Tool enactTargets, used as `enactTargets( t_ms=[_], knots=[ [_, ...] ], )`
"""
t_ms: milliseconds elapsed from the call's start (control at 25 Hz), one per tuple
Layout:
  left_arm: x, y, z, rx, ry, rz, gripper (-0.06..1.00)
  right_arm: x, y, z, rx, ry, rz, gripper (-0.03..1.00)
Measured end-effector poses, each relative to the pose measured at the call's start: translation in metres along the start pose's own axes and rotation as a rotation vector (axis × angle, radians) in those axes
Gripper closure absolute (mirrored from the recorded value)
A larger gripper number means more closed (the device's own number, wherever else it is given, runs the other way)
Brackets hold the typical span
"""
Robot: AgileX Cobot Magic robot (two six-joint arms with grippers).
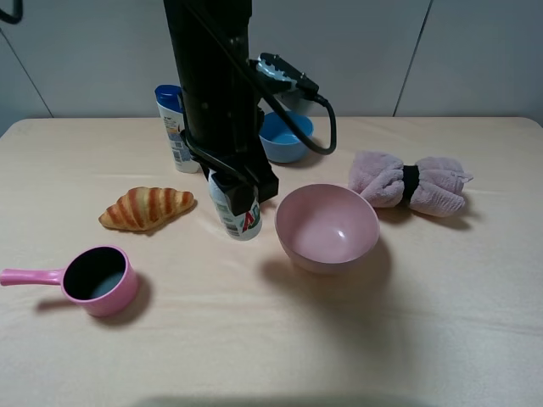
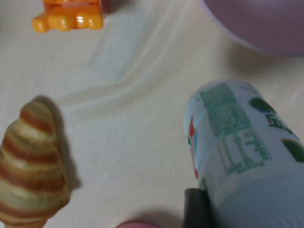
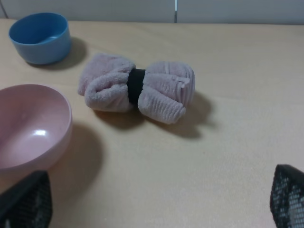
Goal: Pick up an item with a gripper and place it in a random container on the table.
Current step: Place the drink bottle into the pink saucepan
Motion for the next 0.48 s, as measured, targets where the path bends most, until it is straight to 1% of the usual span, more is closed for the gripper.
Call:
enactTargets(
  t_ms=[240,480],
  knots=[
    [0.018,-0.003,0.012,0.021,-0.033,-0.017,0.41,0.0,0.0,0.0,0.0,0.0,0.0,0.27],
    [0.031,-0.008,0.037,0.037,-0.037,-0.047,0.41,0.0,0.0,0.0,0.0,0.0,0.0,0.27]
  ],
)
Point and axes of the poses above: a point on each arm's last joint axis where the gripper is mounted, x pointing back along that axis away from the gripper, y along the wrist's bending axis when the last joint is at zero, z = x × y, the point moved 6 cm from there along -x, pointing out along that axis toward the gripper, and after that the axes turned 14 degrees about -x, right-handed, at the moved point
